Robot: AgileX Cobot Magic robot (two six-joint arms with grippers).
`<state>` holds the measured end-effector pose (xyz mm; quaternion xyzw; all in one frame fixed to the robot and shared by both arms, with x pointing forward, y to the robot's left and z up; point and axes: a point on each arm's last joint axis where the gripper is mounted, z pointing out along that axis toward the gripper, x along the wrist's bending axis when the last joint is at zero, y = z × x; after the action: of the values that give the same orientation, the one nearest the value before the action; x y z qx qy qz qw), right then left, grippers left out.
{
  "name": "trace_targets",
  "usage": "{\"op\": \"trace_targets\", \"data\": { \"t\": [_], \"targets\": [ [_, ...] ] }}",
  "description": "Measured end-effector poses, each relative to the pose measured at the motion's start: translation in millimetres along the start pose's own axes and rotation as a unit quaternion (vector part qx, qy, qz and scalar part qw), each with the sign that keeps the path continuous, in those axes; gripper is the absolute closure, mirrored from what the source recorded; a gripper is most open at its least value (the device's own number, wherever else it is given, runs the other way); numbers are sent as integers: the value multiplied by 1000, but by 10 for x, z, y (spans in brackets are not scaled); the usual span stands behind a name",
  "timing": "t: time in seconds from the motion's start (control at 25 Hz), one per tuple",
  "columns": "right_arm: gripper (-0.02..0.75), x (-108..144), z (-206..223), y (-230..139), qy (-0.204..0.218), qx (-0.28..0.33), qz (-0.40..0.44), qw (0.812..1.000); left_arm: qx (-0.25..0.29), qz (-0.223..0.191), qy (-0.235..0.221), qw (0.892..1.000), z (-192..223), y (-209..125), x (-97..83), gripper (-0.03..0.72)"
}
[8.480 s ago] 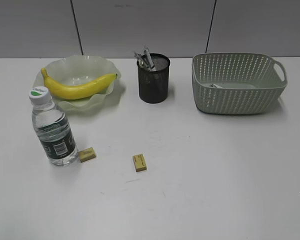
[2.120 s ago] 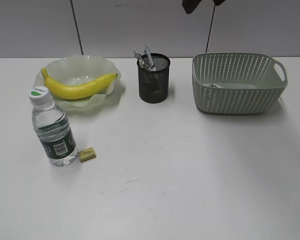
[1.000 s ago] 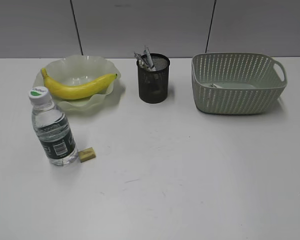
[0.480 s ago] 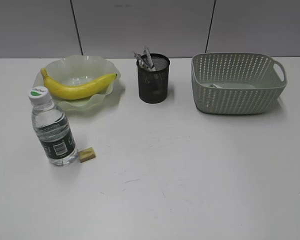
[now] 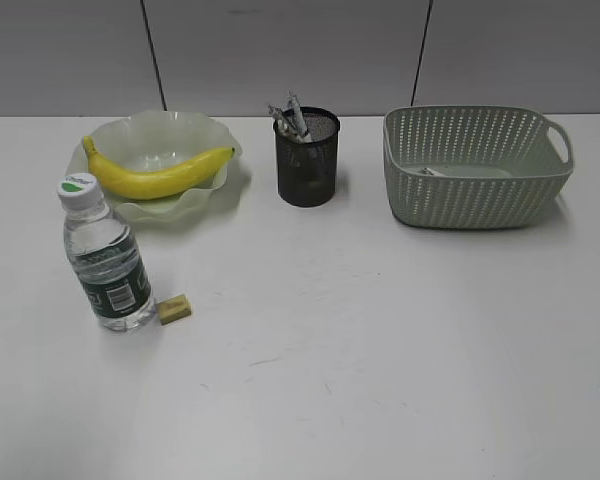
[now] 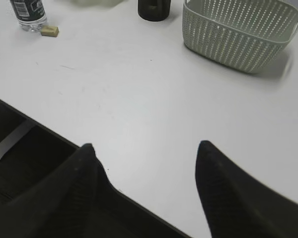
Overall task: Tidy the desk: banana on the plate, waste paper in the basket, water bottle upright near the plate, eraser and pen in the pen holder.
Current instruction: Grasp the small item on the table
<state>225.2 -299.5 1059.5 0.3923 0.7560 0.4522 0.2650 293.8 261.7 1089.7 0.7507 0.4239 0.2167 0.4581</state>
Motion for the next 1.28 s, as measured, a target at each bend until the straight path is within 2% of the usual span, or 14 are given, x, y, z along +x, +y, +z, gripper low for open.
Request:
{"op": "trace_targets", "data": {
  "t": [0.2, 0.36, 0.52, 0.72, 0.84, 1.0, 1.08, 1.2, 1.28],
  "targets": [
    [241, 30, 58, -1, 17, -13, 11, 1000, 110, 24, -1, 994, 658, 162, 38, 379],
    [241, 34, 57, 2, 19, -17, 13, 1000, 209, 44, -7, 977, 1208, 216, 75, 379],
    [241, 34, 57, 2, 20, -17, 13, 1000, 264, 60, -15, 963, 1634, 330, 97, 358],
    [241, 34, 57, 2, 20, -17, 14, 1000, 303, 87, -29, 949, 2030, 542, 113, 307],
    [241, 34, 57, 3, 19, -18, 14, 1000, 348, 102, -44, 931, 2287, 572, 124, 302],
    [241, 34, 57, 3, 19, -18, 15, 1000, 411, 114, -63, 902, 2616, 555, 141, 302],
    [241, 34, 57, 3, 20, -18, 15, 1000, 430, 116, -69, 893, 2765, 529, 151, 302],
    [241, 33, 57, 3, 19, -17, 18, 1000, 427, 138, -75, 890, 2948, 591, 168, 302],
    [241, 23, 57, 1, 14, -17, 24, 999, 439, 153, -87, 881, 3072, 569, 176, 300]
  ]
}}
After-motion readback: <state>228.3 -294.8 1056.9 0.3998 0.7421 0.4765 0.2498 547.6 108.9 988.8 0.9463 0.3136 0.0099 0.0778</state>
